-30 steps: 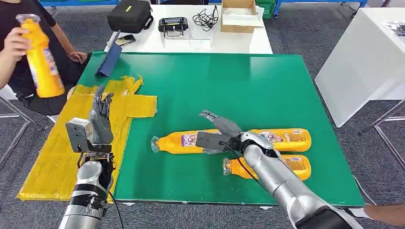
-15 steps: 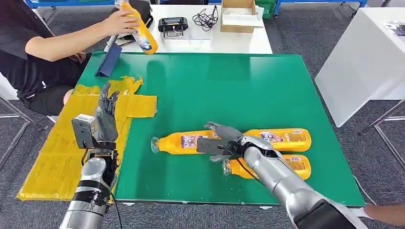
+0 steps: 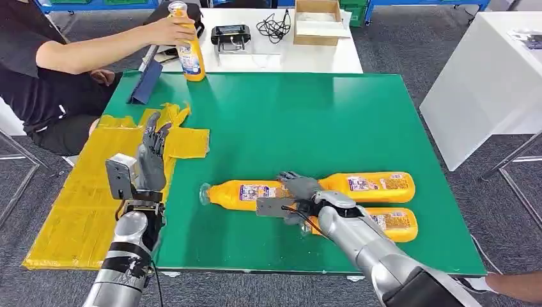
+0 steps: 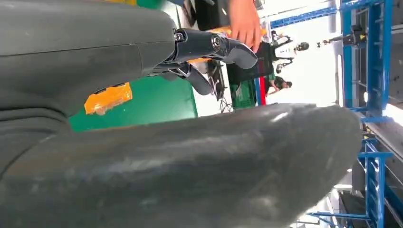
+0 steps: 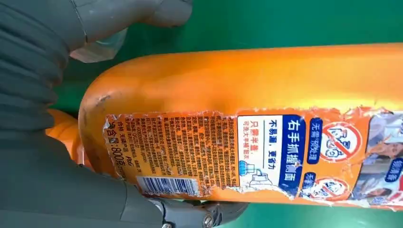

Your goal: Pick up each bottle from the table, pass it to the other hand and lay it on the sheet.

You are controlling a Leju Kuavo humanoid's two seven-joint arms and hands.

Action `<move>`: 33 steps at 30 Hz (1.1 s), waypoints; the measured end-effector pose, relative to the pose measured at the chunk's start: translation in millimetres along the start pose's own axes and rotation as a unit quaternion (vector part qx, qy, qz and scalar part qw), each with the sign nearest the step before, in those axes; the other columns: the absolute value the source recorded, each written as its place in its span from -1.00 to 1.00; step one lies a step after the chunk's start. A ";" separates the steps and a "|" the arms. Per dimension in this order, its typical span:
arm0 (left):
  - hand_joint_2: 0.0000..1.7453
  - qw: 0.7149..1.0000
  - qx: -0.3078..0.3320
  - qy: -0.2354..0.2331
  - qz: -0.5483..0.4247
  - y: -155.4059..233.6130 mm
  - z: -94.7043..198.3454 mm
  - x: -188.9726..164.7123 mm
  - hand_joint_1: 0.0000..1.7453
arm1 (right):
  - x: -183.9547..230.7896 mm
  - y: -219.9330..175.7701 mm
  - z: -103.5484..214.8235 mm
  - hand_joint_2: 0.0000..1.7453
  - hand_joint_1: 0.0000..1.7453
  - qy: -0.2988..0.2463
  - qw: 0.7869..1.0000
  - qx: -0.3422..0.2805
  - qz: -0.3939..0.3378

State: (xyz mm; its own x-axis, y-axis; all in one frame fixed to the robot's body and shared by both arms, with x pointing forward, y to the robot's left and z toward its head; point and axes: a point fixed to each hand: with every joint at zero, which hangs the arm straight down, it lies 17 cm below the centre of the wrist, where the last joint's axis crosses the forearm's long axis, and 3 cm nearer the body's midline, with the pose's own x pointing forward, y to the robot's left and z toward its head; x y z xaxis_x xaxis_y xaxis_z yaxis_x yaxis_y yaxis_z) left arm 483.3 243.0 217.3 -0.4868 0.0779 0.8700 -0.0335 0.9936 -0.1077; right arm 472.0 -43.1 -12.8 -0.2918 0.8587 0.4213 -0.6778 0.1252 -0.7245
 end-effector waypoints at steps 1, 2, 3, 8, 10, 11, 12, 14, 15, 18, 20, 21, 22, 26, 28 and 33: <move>-1.00 1.000 -0.001 0.001 0.000 -1.4 0.3 -0.3 -1.00 | -1.9 1.1 -0.5 1.00 0.36 0.007 1.000 -0.001 0.005; -1.00 1.000 -0.003 0.001 0.001 -3.7 0.5 -0.3 -1.00 | -2.0 4.1 -1.1 1.00 0.98 0.012 1.000 -0.001 0.009; -1.00 1.000 -0.006 0.002 0.002 -6.5 0.7 -0.4 -1.00 | -2.1 5.9 -1.9 1.00 1.00 0.018 1.000 -0.003 0.013; -1.00 1.000 -0.014 0.005 0.005 -15.1 1.3 -1.1 -1.00 | 2.0 11.4 -4.6 1.00 1.00 0.031 0.999 -0.014 0.016; -1.00 1.000 -0.014 0.006 0.005 -15.8 1.3 -1.2 -1.00 | 4.1 15.3 -5.0 1.00 1.00 0.031 0.999 -0.014 0.014; -1.00 1.000 -0.015 0.006 0.005 -16.0 1.4 -1.3 -1.00 | 4.4 16.6 -5.2 1.00 1.00 0.031 0.999 -0.014 0.013; -1.00 1.000 -0.015 0.006 0.005 -16.1 1.4 -1.4 -1.00 | 5.3 17.6 -5.4 1.00 1.00 0.031 0.999 -0.016 0.010; -1.00 1.000 -0.015 0.007 0.005 -16.6 1.5 -1.6 -1.00 | 6.5 17.1 -5.8 1.00 1.00 0.029 0.999 -0.028 0.001; -1.00 1.000 -0.015 0.007 0.005 -16.6 1.9 -1.7 -1.00 | 8.3 17.1 -6.2 1.00 1.00 0.026 0.999 -0.036 -0.006; -1.00 1.000 -0.014 0.009 0.005 -15.9 3.9 -2.5 -1.00 | 14.0 12.6 -6.7 1.00 1.00 0.011 0.997 -0.068 -0.034; -1.00 1.000 -0.013 0.009 0.005 -14.9 5.7 -1.6 -1.00 | 17.4 8.4 -6.1 1.00 1.00 -0.002 0.994 -0.089 -0.059; -1.00 1.000 -0.012 0.010 0.005 -14.3 6.4 -1.5 -1.00 | 19.3 5.9 -5.5 1.00 1.00 -0.010 0.992 -0.100 -0.074; -1.00 1.000 -0.011 0.010 0.005 -13.8 6.8 -1.3 -1.00 | 22.0 4.6 -4.6 1.00 1.00 -0.021 0.989 -0.110 -0.093; -1.00 1.000 -0.008 0.008 0.006 -12.3 8.0 0.4 -1.00 | 23.3 3.5 -2.4 1.00 1.00 -0.031 0.983 -0.126 -0.133; -1.00 1.000 -0.007 0.008 0.007 -11.6 8.3 0.9 -1.00 | 22.7 2.0 -1.9 1.00 1.00 -0.031 0.981 -0.131 -0.142; -1.00 1.000 0.010 0.002 0.007 -3.0 9.5 3.9 -1.00 | 35.3 -13.3 6.4 1.00 1.00 -0.083 0.955 -0.180 -0.223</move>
State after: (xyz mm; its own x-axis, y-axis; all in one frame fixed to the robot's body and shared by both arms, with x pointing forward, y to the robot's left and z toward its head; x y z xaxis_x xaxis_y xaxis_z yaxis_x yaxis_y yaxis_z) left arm 473.2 239.6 216.4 -0.4833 0.0921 0.8706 -0.0449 0.9905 -0.1298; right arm 466.4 -17.6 15.2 -0.1517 0.5937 0.7902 -0.4931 0.6475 -0.5811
